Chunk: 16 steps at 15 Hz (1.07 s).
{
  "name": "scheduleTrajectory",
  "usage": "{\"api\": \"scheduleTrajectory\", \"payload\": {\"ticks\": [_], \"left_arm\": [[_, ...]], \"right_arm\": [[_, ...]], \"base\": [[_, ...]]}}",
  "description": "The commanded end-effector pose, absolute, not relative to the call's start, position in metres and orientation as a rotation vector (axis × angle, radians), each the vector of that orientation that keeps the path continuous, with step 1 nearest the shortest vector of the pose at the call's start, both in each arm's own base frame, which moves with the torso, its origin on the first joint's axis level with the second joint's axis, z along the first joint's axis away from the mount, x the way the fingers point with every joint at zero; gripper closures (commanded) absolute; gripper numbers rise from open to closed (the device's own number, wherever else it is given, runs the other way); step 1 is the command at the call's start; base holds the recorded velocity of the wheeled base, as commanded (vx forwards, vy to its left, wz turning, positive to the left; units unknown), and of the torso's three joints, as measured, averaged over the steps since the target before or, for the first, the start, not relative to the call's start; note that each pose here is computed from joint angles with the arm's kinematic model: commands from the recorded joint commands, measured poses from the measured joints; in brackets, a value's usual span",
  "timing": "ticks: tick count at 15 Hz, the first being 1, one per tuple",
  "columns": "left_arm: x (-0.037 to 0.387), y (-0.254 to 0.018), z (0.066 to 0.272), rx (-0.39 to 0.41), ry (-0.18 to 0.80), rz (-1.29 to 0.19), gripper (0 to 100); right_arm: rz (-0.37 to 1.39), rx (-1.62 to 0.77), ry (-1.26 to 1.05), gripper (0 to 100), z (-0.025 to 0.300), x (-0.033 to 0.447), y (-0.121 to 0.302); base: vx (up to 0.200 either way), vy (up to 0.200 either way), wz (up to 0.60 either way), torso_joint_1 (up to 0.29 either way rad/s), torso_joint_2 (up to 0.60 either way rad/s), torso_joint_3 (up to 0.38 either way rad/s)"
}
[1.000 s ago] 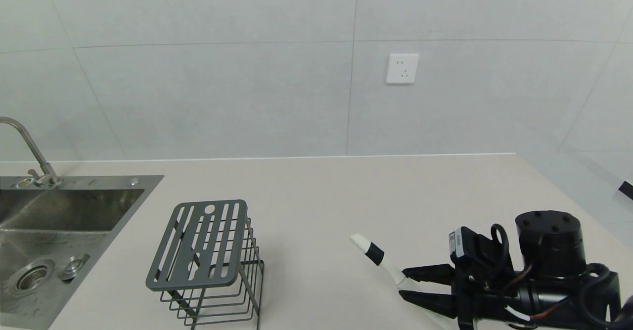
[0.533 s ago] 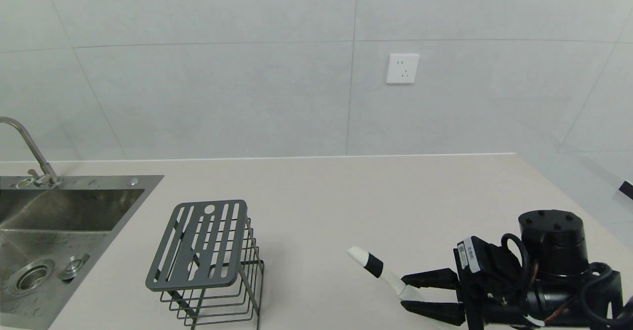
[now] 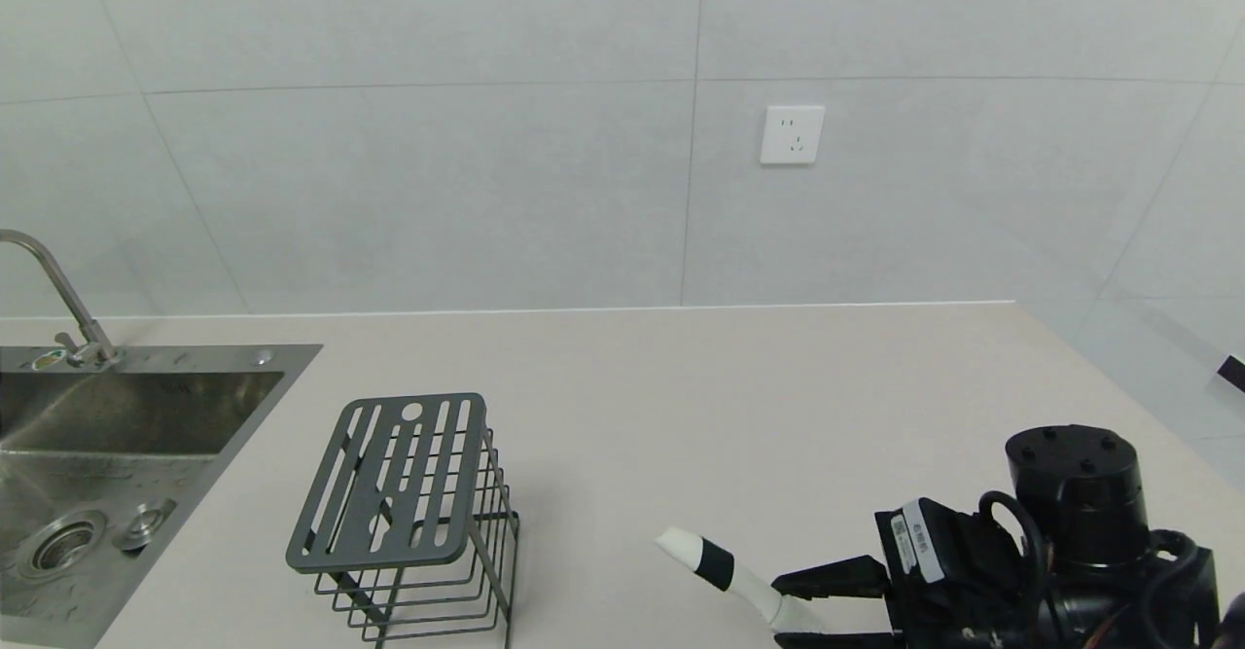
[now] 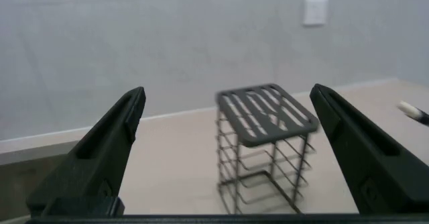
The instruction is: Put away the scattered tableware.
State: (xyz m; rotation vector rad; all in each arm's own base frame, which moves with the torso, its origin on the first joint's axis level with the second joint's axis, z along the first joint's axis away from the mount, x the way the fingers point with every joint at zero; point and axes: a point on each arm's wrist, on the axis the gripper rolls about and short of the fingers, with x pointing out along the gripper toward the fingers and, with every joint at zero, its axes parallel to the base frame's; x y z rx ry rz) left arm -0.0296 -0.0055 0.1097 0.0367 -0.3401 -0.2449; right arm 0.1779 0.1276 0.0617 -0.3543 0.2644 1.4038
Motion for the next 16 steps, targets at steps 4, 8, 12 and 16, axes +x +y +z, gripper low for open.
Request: {"api": "scheduleTrajectory", "payload": {"ticks": [4, 8, 12, 16], "left_arm": [[-0.037, -0.01, 0.122, 0.034, -0.243, -0.442, 0], [-0.029, -0.01, 0.15, 0.001, -0.177, -0.618, 0], [-0.014, -0.01, 0.167, 0.019, -0.149, -0.751, 0], [0.034, -0.025, 0.196, 0.144, -0.087, -0.922, 0]], "right_arm": [[1.423, -0.357, 0.27, 100, 0.063, 0.166, 0.125], [1.45, -0.367, 0.221, 100, 0.073, 0.153, 0.124], [1.45, -0.369, 0.22, 100, 0.073, 0.15, 0.123], [1.44, -0.371, 0.203, 100, 0.076, 0.15, 0.121]], "base": [[0.0, 0.0, 0.0, 0.0, 0.0, 0.0], [0.0, 0.0, 0.0, 0.0, 0.0, 0.0], [0.0, 0.0, 0.0, 0.0, 0.0, 0.0], [0.0, 0.0, 0.0, 0.0, 0.0, 0.0]]}}
